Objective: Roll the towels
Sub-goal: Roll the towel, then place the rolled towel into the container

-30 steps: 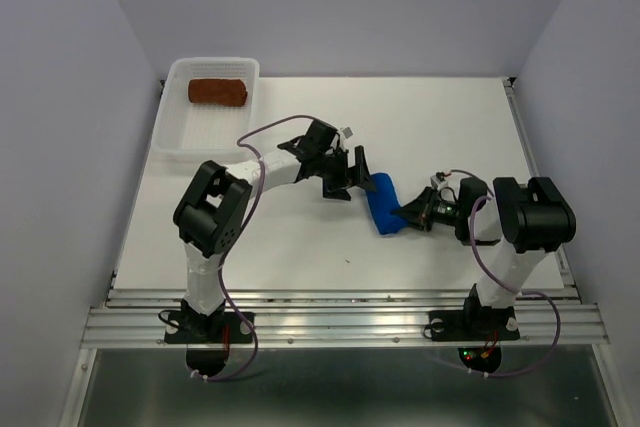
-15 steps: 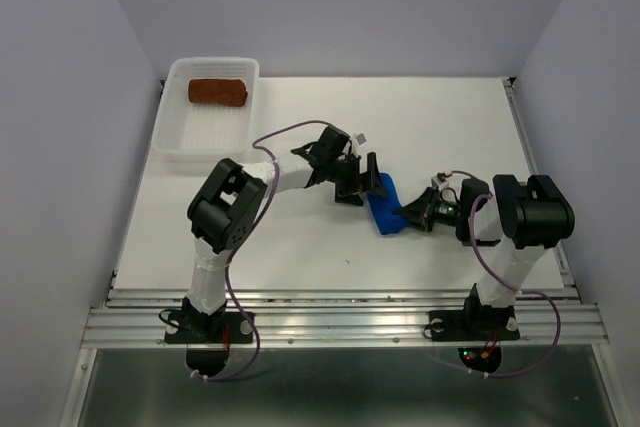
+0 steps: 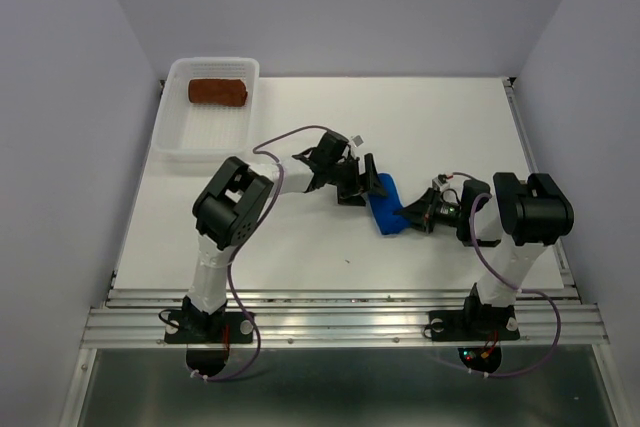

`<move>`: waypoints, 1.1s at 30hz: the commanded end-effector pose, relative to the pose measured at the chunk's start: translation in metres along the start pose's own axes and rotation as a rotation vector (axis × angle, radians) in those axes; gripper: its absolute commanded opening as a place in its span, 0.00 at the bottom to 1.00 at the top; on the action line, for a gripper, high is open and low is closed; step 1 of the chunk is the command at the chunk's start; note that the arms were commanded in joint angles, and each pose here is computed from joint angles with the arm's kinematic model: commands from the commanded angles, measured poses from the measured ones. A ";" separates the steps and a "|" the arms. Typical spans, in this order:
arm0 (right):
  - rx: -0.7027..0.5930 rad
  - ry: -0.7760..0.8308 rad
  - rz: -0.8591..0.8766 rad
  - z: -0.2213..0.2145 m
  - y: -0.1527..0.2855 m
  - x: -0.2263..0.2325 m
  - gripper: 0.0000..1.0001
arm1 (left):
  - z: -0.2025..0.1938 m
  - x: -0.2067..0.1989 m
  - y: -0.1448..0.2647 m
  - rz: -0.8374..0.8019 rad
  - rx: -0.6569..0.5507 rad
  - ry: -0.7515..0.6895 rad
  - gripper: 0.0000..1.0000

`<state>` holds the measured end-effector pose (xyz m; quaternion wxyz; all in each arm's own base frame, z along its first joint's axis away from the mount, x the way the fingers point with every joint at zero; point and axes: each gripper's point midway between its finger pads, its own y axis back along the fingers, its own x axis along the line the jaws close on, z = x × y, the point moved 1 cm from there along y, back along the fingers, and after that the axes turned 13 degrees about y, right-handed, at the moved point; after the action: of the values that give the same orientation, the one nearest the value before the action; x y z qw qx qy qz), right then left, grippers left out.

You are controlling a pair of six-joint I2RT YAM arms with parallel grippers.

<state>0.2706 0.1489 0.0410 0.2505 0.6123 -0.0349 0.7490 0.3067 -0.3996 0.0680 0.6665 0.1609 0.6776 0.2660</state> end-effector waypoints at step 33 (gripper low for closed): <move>-0.110 0.282 -0.157 0.037 0.014 0.012 0.59 | 0.027 0.028 -0.014 0.089 -0.173 0.062 0.00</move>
<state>0.2772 0.1415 0.0501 0.2699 0.5829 -0.0234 0.7661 0.3176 -0.4188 0.0465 0.6532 0.1384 0.6939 0.2697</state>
